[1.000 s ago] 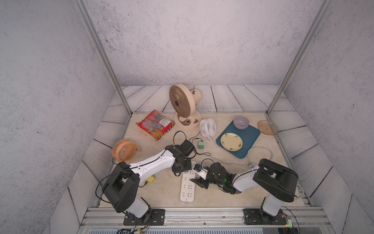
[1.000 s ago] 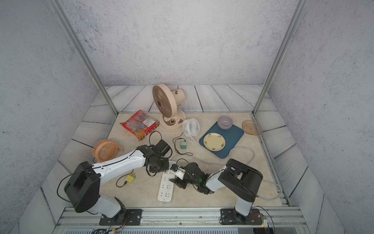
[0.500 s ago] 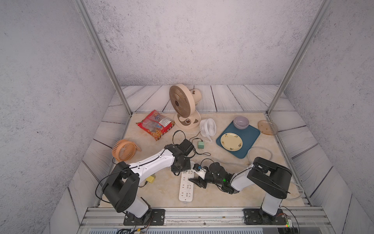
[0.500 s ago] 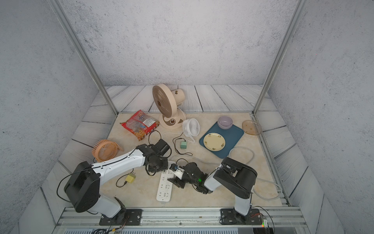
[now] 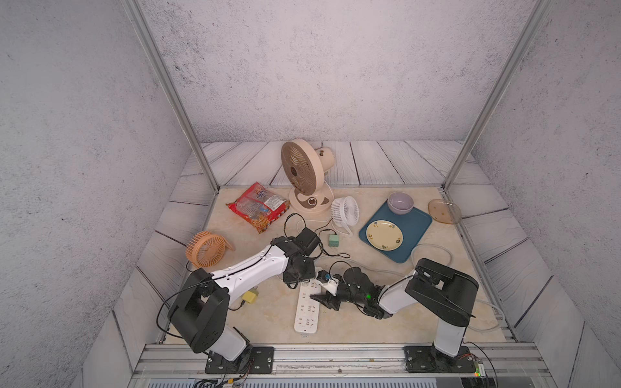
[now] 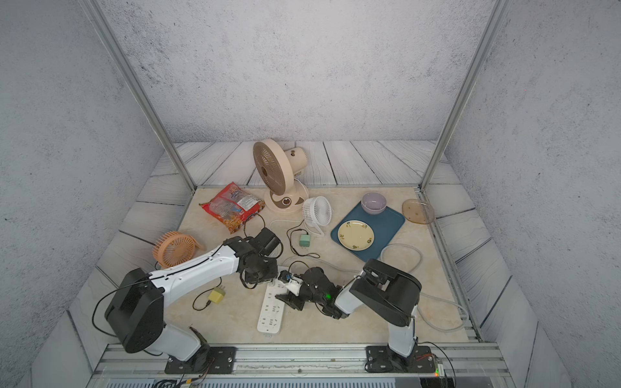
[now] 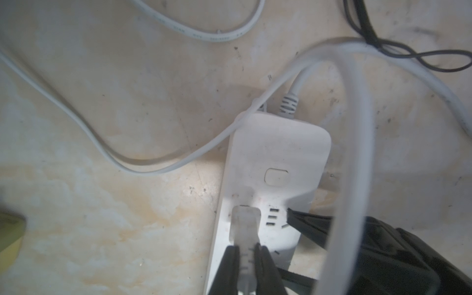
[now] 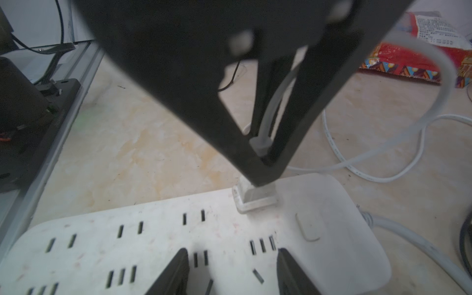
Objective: Unplug the desk fan from the power strip
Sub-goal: Remove the plug from the socket, then place the plug at the center of the board.
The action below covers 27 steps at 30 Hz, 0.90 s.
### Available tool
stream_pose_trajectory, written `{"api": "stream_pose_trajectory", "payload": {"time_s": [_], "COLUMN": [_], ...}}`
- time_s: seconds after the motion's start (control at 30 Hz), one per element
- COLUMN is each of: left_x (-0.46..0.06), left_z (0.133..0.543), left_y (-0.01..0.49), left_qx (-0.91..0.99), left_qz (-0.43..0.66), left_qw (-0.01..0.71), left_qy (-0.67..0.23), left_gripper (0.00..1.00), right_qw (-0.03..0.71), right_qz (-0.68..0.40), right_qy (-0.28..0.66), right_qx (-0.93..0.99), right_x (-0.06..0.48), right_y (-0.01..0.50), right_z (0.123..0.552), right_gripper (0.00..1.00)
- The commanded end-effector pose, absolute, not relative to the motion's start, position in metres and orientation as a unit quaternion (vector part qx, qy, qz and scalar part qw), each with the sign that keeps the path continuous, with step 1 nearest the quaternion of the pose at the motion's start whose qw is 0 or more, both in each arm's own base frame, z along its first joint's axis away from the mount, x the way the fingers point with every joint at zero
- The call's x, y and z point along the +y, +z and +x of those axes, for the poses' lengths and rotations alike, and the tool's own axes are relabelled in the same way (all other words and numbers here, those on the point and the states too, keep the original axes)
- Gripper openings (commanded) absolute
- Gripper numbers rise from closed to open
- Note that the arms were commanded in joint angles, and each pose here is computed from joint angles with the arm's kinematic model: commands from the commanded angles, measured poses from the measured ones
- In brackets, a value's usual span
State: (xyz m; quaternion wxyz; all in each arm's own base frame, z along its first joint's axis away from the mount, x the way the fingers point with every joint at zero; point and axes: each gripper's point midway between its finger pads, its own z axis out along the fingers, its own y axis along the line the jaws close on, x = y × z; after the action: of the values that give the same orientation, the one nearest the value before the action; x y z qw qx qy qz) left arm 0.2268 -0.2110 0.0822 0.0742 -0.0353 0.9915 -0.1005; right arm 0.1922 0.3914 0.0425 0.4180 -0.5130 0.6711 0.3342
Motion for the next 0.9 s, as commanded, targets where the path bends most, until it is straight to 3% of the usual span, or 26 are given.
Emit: {"api": "stream_pose_trajectory", "payload": {"time_s": [0.0,0.37,0.87], "left_x": [-0.268,-0.221,-0.129], "left_z": [0.237,0.247,0.301], "left_y": [0.109,0.114,0.162], "left_qx": [0.972,0.980,0.967], "left_qz": [-0.009,-0.026,-0.101], "left_qw": [0.096,0.119,0.180], "left_qy": [-0.215,-0.157,-0.147], "left_gripper": [0.00,0.00,0.00], "right_qw": [0.259,0.265,0.431], "right_qz": [-0.538,-0.514,-0.403], "right_qy": [0.268,0.267,0.308], "right_qx": [0.756,0.771,0.746], "right_x": [0.355,0.349,0.366], "right_y": [-0.044,-0.042,0.122], "right_z": [0.159,0.160,0.202], "right_gripper": [0.55,0.55,0.67]}}
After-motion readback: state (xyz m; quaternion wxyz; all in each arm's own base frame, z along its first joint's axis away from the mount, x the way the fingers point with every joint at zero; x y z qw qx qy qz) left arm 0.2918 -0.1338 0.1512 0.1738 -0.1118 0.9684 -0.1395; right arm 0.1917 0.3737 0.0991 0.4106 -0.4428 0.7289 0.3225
